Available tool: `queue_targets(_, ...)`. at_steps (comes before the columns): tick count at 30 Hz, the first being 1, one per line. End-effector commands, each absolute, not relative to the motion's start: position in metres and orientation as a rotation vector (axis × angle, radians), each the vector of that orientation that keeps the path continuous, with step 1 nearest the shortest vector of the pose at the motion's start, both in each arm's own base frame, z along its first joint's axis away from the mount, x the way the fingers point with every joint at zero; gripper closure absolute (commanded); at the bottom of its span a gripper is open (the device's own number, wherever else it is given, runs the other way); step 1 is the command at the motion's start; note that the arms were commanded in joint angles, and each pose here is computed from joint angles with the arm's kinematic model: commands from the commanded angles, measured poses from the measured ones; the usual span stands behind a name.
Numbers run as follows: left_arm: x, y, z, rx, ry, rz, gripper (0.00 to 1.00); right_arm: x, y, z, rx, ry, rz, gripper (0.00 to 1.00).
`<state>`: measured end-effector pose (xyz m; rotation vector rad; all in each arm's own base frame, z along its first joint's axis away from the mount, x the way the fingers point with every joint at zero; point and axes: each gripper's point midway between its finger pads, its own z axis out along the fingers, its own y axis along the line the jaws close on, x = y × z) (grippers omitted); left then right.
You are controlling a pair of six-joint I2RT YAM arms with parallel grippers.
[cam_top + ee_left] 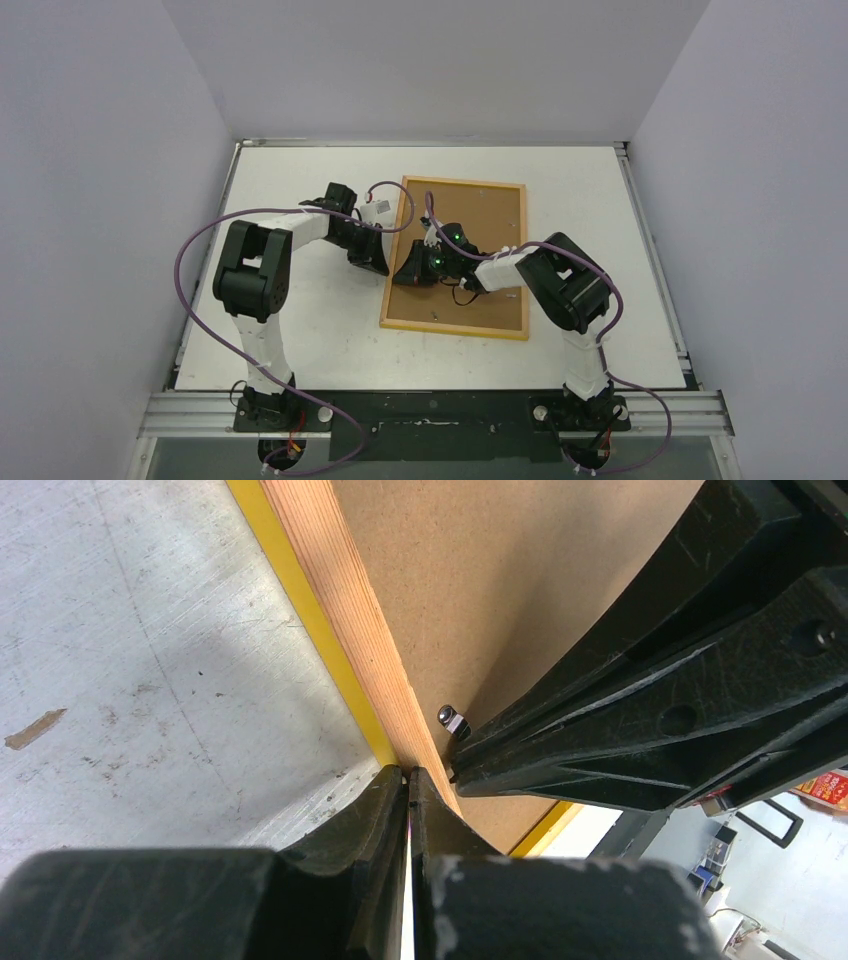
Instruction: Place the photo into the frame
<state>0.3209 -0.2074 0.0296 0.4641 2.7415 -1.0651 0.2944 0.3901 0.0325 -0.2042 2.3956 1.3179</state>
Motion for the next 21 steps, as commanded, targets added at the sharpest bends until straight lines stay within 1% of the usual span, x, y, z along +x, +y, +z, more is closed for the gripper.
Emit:
queue_targets(1,0.335,-0.217,0.037,0.507,2.673,-1.095,0.97,0.295,0.392,0.057,-0.242,2.313,1.374,0.92)
queue_targets(5,0.335,-0.216,0.038,0.507,2.673,-1.093,0.97,0.298,0.374,0.07,-0.222,2.289,1.344,0.91)
queue_targets(12,0.335,-0.215,0.037,0.504,2.676,-1.094,0.97,0.294,0.367,0.048,-0.198,2.343,1.298,0.91)
queue_targets(16,0.335,-0.215,0.037,0.499,2.678,-1.097,0.97,0.3,0.364,0.035,-0.169,2.354,1.254,0.91)
queue_targets(21,0.335,-0.216,0.038,0.501,2.678,-1.103,0.97,0.303,0.37,0.033,-0.152,2.347,1.256,0.91)
